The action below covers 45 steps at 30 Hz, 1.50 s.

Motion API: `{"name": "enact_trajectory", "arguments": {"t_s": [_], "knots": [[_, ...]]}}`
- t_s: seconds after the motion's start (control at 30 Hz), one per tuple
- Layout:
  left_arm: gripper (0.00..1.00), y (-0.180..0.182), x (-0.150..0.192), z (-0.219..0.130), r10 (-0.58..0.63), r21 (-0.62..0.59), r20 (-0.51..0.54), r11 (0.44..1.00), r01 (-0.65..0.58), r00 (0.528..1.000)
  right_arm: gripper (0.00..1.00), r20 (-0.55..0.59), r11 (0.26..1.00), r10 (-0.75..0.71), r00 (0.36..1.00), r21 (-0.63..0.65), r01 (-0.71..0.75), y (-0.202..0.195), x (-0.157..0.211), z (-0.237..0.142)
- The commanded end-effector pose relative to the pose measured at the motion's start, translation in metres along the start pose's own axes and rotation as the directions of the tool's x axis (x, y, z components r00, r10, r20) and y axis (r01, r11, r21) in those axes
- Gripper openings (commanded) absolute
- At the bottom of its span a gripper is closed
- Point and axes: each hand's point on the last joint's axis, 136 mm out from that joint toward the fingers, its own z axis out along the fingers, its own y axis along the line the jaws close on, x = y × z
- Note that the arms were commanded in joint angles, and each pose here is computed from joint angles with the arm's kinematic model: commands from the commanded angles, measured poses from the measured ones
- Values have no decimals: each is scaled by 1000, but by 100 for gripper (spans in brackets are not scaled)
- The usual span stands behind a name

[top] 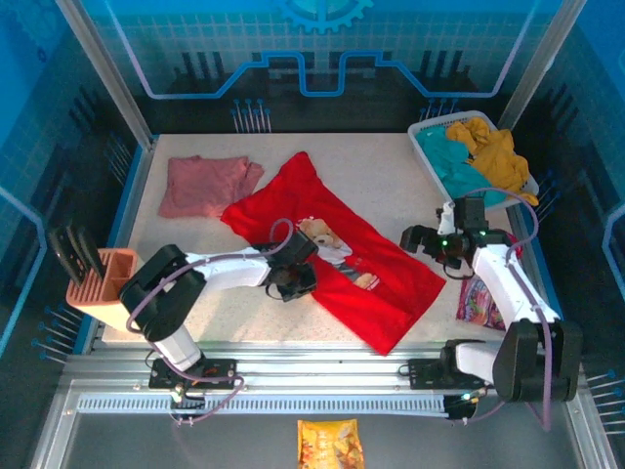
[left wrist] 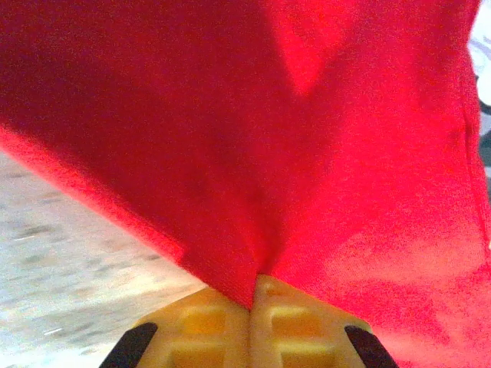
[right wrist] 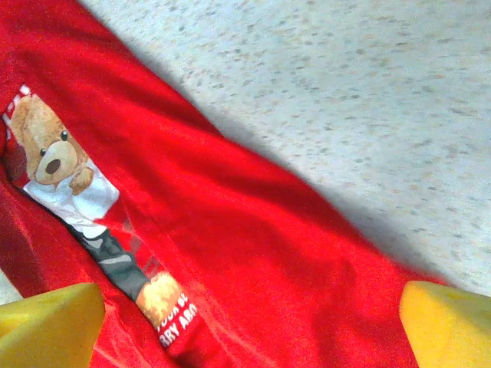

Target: Fold and stack the t-shirts

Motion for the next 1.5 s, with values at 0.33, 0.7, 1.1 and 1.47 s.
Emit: {"name": "enact_trajectory", "arguments": {"t_s": [0.33,0.7,1.1,1.47], "knots": [[84,31,10,-37,75,-69,-56,995,-78,996,96,-49,917,-316,947,-273,292,126,-74,60],[93,9,-55,-100,84,60,70,994,-89,994,86,-92,854,-411,907,-387,347,192,-117,149],[83,59,-117,-110,-138,106,169,987,121,976,80,-123,831,-477,870,-387,401,220,-129,234],[81,65,-116,-109,-151,117,163,984,133,975,67,-135,832,-489,862,-369,414,228,-113,272]]}}
